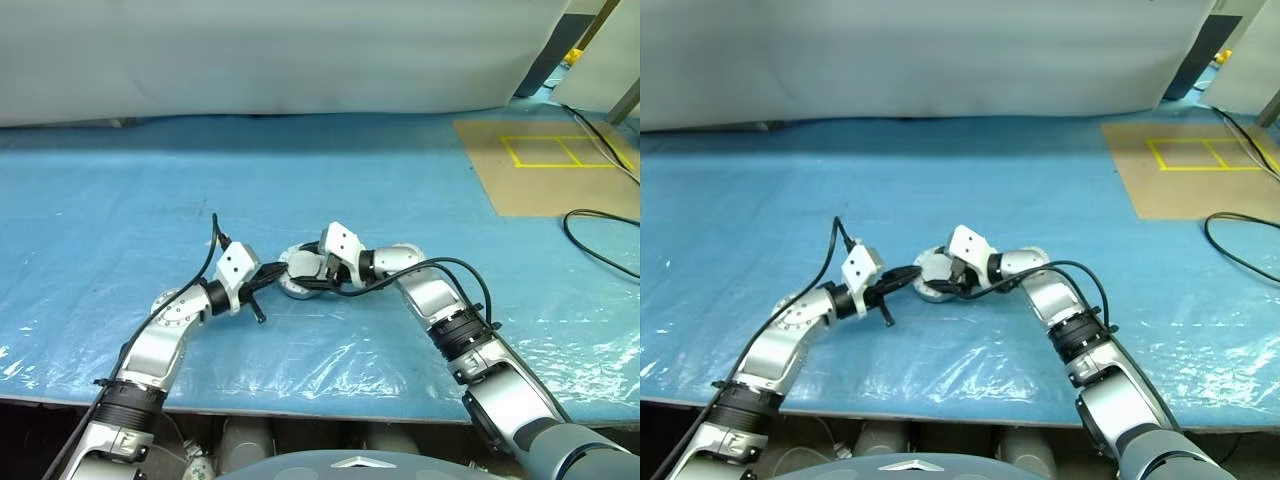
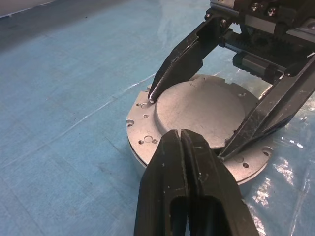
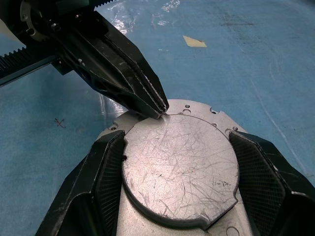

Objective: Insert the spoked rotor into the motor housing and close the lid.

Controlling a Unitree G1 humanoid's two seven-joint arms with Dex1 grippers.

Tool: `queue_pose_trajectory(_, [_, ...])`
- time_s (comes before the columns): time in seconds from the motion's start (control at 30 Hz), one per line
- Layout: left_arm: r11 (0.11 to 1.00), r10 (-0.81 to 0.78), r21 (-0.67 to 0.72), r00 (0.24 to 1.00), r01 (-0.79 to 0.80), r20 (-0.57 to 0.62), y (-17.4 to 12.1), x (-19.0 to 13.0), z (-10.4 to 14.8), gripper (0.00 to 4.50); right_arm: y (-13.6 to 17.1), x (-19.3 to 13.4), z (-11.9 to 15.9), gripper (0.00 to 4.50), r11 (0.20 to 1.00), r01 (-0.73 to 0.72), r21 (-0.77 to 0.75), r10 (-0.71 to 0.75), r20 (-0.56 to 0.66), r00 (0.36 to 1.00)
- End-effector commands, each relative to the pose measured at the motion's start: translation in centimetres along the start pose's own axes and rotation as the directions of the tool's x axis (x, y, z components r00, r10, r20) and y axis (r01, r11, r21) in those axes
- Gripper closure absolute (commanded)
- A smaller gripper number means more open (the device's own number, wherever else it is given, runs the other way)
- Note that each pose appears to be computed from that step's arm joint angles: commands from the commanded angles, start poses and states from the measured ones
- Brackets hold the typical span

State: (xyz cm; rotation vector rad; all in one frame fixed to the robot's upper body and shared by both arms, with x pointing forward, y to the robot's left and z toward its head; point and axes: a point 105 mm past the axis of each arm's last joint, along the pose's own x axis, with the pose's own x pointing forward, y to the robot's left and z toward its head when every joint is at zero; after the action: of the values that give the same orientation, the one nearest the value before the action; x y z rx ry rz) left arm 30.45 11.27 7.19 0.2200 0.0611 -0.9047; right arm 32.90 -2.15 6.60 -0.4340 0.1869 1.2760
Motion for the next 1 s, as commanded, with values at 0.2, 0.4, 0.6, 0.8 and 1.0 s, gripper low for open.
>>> queue_pose_trajectory(0.2, [0.999,-0.005,0.045,0.998,0.008,-0.07,0.1,-0.3,-1.2,4.47,1.7,-1.1,-6.2,1.51,0.991,0.0,0.132,0.029,-0.217,0.976])
queue_pose_trajectory(0.4, [0.999,0.0,0.053,0.993,0.006,-0.122,0.4,-0.9,-2.4,4.47,1.7,-1.1,-6.2,1.51,0.991,-0.002,0.137,0.032,-0.216,0.976])
queue_pose_trajectory(0.6, [0.999,-0.017,0.028,0.993,0.02,-0.117,0.1,-1.3,-2.4,4.47,1.8,-1.3,-6.5,1.51,0.991,-0.003,0.137,0.034,-0.222,0.974])
queue_pose_trajectory(0.8, [0.996,-0.092,0.006,0.993,0.092,-0.071,-1.6,-0.3,-1.6,4.47,1.9,-1.3,-6.6,1.51,0.99,-0.005,0.14,0.036,-0.221,0.975])
queue_pose_trajectory(1.0, [0.992,-0.119,0.04,0.987,0.123,-0.106,-2.2,0.0,-2.2,4.47,2.1,-1.4,-6.4,1.51,0.987,-0.012,0.157,0.045,-0.204,0.978])
